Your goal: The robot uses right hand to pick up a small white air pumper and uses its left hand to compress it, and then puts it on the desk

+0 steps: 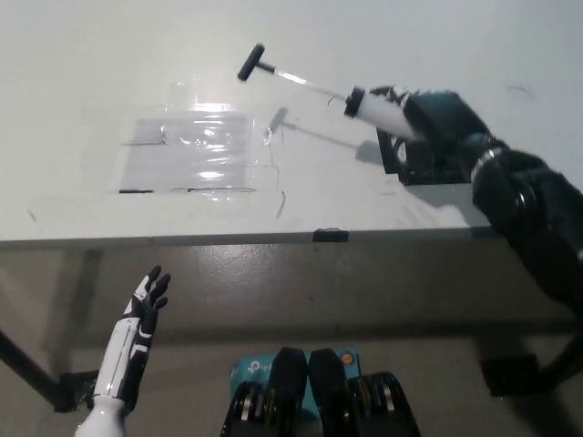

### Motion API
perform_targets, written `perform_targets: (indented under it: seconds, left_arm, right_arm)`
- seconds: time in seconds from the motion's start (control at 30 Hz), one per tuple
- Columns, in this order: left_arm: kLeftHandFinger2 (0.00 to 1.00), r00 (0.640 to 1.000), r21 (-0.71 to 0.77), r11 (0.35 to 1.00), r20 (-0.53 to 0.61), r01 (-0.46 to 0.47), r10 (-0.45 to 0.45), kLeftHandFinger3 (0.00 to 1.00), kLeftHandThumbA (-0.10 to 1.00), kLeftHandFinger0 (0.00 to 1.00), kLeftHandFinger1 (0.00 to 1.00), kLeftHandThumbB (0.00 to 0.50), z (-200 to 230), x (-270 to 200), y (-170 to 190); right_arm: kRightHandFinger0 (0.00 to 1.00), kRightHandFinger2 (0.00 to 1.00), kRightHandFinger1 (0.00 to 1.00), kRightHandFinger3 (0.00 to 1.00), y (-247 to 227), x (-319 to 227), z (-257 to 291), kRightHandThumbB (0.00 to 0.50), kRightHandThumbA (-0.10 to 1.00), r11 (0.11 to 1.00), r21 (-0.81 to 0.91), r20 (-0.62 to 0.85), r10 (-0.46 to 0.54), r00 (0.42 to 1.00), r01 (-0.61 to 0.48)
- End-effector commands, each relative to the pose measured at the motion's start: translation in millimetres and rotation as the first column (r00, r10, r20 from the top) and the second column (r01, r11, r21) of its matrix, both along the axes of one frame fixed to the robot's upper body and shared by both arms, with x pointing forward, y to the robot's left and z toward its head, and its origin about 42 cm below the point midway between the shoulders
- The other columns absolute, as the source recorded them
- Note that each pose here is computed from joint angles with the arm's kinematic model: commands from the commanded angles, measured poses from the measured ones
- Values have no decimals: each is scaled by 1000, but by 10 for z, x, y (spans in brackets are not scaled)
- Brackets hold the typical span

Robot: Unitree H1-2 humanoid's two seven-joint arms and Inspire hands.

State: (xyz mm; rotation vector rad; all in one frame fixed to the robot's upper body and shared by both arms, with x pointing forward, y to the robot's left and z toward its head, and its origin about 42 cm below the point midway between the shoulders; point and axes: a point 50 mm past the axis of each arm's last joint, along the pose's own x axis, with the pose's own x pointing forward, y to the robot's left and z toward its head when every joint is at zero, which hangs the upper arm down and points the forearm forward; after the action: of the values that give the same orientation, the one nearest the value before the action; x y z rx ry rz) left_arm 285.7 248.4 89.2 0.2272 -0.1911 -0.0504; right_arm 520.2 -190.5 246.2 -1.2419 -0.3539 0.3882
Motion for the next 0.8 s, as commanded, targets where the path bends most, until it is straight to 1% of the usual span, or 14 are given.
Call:
perform_targets:
  seconds: [0.0,0.03,0.1,0.13,0.2,0.23,0.27,0.3,0.37,0.5,0.57,0.6,0.73,0.77]
  left_arm:
    - [1000,976,-103,995,214,-20,42,1000,1000,1000,1000,70,599,81,118]
    - [1000,972,-122,992,231,-18,46,1000,1000,1000,1000,70,671,97,128]
    - [1000,968,-129,992,245,-12,44,1000,1000,1000,1000,67,706,103,136]
    - [1000,958,-124,992,283,-12,47,1000,1000,1000,1000,71,784,131,153]
    - [1000,955,-123,992,292,-10,46,1000,1000,1000,1000,95,851,155,164]
    - [1000,950,-123,992,309,-8,46,1000,1000,1000,1000,75,923,185,180]
    - [1000,947,-122,992,318,-7,46,1000,1000,1000,1000,78,954,200,187]
    - [1000,940,-122,993,338,-9,50,1000,1000,1000,1000,64,1011,240,198]
    - [1000,934,-125,992,351,-18,62,1000,1000,1000,1000,70,1100,310,209]
    - [1000,929,-128,992,366,-15,61,1000,1000,1000,1000,52,1203,406,202]
    - [1000,924,-128,992,378,-9,57,1000,1000,1000,1000,45,1272,477,197]
    - [1000,923,-124,992,382,-5,53,1000,1000,1000,1000,39,1295,493,194]
    - [1000,920,-126,992,389,5,44,1000,1000,1000,1000,66,1397,568,160]
    - [1000,920,-131,991,391,9,43,1000,1000,1000,1000,51,1413,570,144]
  right_arm:
    - [126,836,567,924,-16,-527,935,156,-100,987,-10,188,157,969,-158]
    - [104,816,543,914,-22,-628,942,151,-100,981,-4,197,193,961,-196]
    - [86,804,528,896,-23,-686,941,151,-100,978,-5,207,206,956,-210]
    - [54,774,505,866,-29,-788,917,152,-100,969,-16,221,243,944,-246]
    - [48,769,504,867,-36,-888,889,162,-100,966,-26,220,255,942,-256]
    - [57,770,509,870,-27,-971,881,177,-100,964,-37,213,263,941,-262]
    - [60,770,509,869,-24,-1011,870,179,-100,964,-41,209,266,941,-263]
    - [58,766,500,866,-19,-1073,854,180,-100,961,-51,206,276,939,-271]
    - [61,784,512,871,6,-1158,866,186,-100,957,-53,193,290,937,-285]
    - [79,821,534,857,46,-1291,847,186,-100,950,-57,181,312,933,-307]
    - [81,809,527,844,97,-1379,842,192,-100,938,-63,178,346,921,-340]
    - [73,788,504,826,112,-1411,838,199,-100,934,-61,180,358,916,-353]
    - [47,750,433,745,184,-1541,837,198,-100,923,-60,175,386,906,-381]
    - [31,753,427,750,204,-1580,837,196,-100,918,-65,169,397,902,-392]
